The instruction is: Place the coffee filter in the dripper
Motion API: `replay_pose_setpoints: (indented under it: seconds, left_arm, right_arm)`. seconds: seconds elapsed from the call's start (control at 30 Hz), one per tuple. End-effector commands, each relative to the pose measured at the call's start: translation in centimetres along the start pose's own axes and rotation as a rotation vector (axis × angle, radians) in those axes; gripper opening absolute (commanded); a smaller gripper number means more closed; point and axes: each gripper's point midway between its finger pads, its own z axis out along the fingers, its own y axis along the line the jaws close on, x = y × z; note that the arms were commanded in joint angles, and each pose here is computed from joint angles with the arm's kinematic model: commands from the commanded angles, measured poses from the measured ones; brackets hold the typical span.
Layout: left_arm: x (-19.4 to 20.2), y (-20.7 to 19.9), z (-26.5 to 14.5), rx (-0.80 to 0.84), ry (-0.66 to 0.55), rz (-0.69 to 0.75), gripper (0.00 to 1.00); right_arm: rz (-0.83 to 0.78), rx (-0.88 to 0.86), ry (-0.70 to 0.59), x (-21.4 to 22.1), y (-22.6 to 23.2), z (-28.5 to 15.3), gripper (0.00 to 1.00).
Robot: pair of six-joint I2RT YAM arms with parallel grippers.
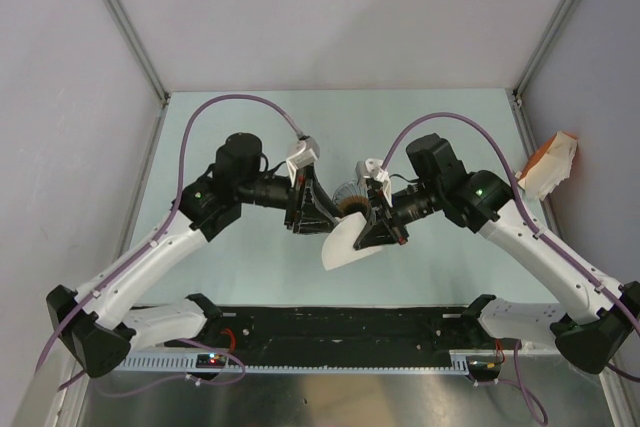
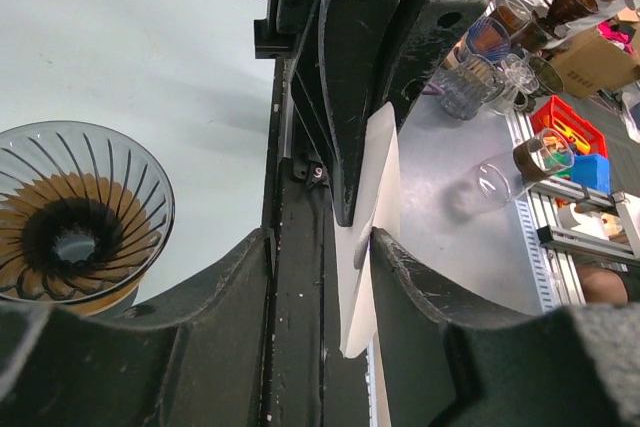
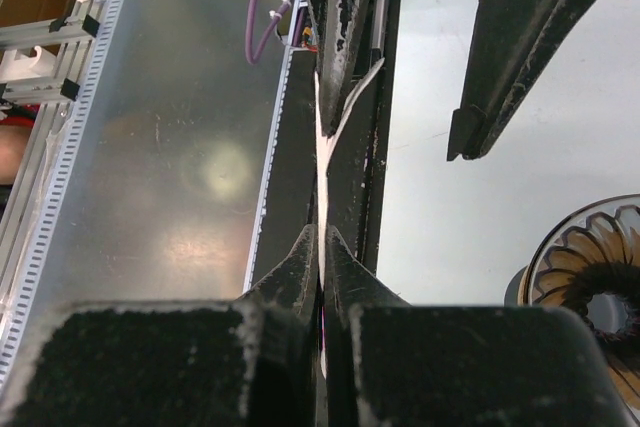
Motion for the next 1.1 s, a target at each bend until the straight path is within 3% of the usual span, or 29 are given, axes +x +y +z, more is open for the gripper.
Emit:
replay_pose_setpoints:
  seconds: [0.0,0.47,0.83,1.07]
  left_arm:
    - [-1.2,-0.3,0.1,-0.004,-0.018,0.067,0.50]
    - [0.8,-0.2,0.4,0.025,0.020,0.049,0.63]
    - [1.7,0.6,0.6,0.005,0.034,0.035,0.60]
    - [2.1,0.0,0.7,0.046,0.047,0.022,0.52]
  right_arm:
    - [-0.030,0.001,-0.026,-1.3,0.0,-0.2,0.00]
    - [-0.045,0.017,-0.069,-2.3,0.0,-0.9,0.00]
    - [-0.071,0.020,-0.110,-3.3,0.6,-1.9,0.00]
    - [-0.072,0.042,-0.136,-3.9,0.4,-2.5,0.00]
